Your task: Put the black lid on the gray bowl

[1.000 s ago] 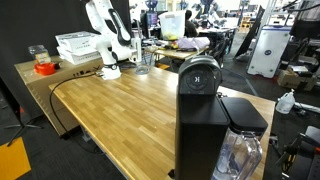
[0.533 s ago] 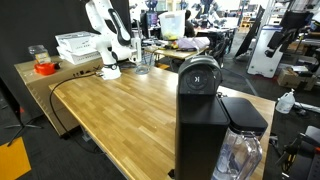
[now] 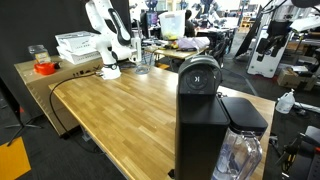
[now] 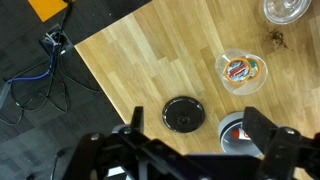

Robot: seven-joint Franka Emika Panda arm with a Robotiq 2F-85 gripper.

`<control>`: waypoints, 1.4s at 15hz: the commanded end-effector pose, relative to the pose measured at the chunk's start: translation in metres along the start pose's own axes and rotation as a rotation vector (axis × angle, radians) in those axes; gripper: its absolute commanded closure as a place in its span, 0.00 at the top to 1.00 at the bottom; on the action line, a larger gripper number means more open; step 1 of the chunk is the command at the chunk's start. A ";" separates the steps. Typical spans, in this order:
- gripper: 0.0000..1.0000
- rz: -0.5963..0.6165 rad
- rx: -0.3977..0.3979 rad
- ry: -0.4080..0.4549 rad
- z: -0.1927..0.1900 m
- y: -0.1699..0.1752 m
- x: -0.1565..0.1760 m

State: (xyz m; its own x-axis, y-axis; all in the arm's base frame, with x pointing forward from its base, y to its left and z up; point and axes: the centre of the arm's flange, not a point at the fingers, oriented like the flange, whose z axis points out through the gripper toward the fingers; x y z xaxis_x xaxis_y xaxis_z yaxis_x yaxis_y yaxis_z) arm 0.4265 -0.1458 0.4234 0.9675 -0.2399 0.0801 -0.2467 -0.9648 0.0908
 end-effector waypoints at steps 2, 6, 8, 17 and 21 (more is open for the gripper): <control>1.00 0.000 0.000 0.002 -0.001 0.000 0.000; 1.00 0.000 0.009 0.008 -0.003 0.000 0.002; 1.00 -0.019 0.025 0.006 -0.007 -0.001 0.012; 1.00 -0.138 0.016 -0.070 0.002 -0.002 0.115; 1.00 -0.145 -0.003 -0.072 0.021 -0.008 0.116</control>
State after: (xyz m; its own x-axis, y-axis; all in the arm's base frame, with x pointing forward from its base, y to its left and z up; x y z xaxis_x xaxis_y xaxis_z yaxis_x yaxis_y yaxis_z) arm 0.5419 -0.1682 0.4111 0.9945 -0.1048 -0.0058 -0.1037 -0.9896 0.0997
